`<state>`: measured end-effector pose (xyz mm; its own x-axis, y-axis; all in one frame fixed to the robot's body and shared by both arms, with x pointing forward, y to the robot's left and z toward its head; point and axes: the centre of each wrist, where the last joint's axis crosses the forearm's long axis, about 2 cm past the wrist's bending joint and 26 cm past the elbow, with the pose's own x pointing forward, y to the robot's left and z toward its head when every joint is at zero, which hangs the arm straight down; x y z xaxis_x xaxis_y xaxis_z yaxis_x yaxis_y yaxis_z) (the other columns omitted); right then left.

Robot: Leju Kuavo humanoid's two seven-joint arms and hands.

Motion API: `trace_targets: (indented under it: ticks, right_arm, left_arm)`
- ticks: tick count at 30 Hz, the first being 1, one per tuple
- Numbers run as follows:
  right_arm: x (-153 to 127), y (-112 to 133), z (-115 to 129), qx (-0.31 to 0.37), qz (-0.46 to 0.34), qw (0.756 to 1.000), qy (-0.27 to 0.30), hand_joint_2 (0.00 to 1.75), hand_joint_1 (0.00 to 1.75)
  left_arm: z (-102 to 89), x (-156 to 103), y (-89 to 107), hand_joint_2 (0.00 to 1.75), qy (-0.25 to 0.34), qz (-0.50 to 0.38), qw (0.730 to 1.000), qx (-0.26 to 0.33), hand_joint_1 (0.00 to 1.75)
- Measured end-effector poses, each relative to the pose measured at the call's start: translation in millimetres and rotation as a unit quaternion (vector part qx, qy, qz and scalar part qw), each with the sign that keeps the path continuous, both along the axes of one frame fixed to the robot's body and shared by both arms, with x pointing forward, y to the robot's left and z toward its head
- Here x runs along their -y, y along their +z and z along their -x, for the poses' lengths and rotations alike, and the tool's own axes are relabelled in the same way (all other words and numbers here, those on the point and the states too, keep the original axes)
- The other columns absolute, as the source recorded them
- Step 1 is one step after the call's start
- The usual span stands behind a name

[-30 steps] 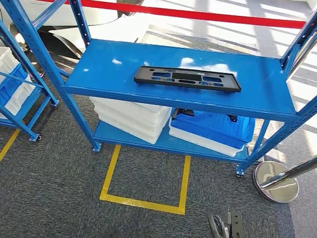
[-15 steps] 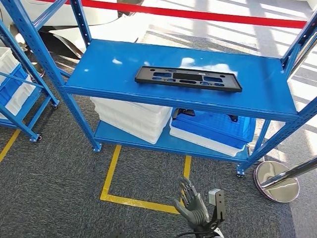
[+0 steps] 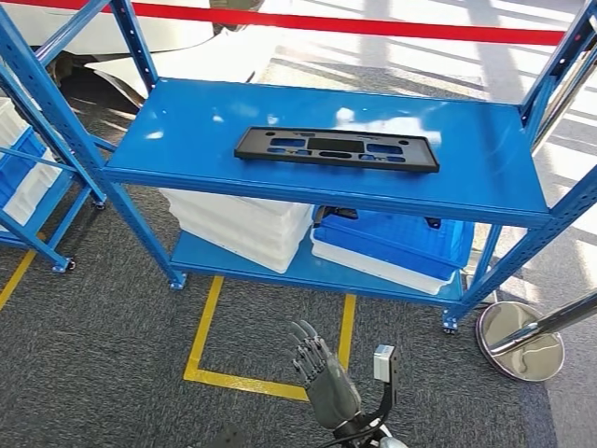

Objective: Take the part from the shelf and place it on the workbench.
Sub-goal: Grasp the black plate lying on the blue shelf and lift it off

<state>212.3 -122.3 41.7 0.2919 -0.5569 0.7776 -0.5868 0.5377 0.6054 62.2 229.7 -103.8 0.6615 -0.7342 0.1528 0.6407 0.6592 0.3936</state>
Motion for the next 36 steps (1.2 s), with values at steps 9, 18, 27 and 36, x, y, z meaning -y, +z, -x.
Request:
trace_targets:
  ticks: [9,18,27,36]
  right_arm:
    - [-27,34,-1,0.068,-0.074,0.986,0.131,0.0,0.0]
    - [-44,63,-3,0.147,-0.103,0.961,0.21,0.0,0.0]
    - [-47,66,-1,0.169,-0.1,0.953,0.229,0.0,0.0]
    - [-53,86,0,0.223,-0.114,0.938,0.238,0.0,0.0]
  left_arm:
    - [1.1,1,-0.2,0.0,-0.003,-0.01,1.0,-0.011,0.0]
    - [0.2,1,-0.4,0.0,-0.008,0.0,1.0,-0.028,0.0]
    - [-1.6,2,-0.1,0.0,-0.014,0.01,1.0,-0.026,0.0]
    - [-1.0,3,-0.2,0.0,-0.021,0.024,0.999,-0.03,0.0]
